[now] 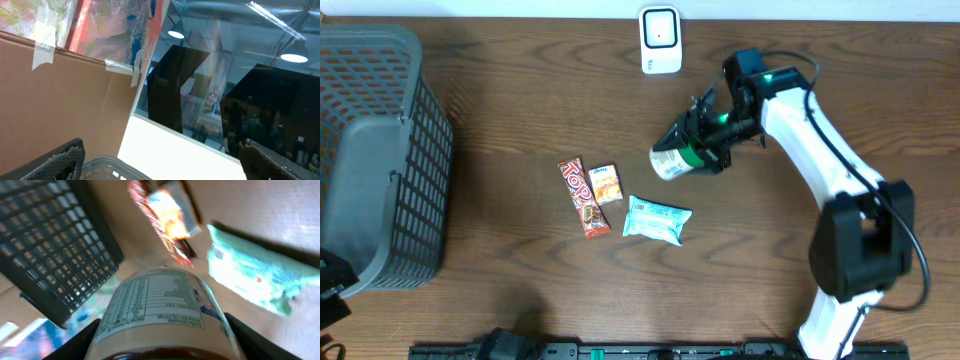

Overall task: Scan the item barcode
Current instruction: 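Carry the jar with the right gripper up to the white scanner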

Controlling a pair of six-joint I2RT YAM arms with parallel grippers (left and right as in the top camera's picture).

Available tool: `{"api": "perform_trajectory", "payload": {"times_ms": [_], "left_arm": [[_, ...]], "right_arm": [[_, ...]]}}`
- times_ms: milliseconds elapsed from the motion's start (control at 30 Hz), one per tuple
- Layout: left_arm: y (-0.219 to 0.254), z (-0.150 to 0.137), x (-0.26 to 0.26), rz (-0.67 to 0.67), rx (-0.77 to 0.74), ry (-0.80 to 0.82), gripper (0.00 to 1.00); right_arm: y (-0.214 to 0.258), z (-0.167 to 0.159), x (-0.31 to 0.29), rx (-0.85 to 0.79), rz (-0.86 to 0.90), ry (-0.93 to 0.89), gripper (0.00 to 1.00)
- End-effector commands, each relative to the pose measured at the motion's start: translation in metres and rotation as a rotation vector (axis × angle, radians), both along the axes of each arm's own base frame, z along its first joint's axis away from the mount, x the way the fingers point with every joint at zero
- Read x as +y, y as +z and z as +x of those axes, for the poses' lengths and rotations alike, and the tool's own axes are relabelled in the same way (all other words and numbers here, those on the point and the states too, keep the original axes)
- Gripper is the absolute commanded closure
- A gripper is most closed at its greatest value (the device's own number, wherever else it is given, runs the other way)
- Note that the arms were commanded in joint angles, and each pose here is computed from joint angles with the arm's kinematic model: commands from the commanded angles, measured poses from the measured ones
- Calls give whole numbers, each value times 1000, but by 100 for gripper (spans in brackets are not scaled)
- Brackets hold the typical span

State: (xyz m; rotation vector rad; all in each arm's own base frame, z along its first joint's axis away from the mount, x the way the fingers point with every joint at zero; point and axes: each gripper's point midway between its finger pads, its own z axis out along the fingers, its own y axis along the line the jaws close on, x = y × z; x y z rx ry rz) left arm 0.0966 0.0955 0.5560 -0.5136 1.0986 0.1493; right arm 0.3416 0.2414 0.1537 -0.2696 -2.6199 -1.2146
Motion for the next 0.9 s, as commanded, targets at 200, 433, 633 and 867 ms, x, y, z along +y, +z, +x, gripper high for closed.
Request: {"api": "perform_trajectory", "payload": {"times_ms": [200, 433, 633, 867], "left_arm": [[-2, -2, 2, -15, -6, 5, 2], [-3, -1, 2, -13, -2, 5, 2], [-5, 0, 1, -10, 8, 5, 2], [-6, 0, 1, -8, 12, 5, 2]], "right_arm": [[47, 64, -42, -485, -308, -202, 35], [65, 114, -60, -765, -486, -294, 28], [73, 137, -68, -907, -645, -355, 24], [61, 121, -52, -872, -650, -289, 1]]}}
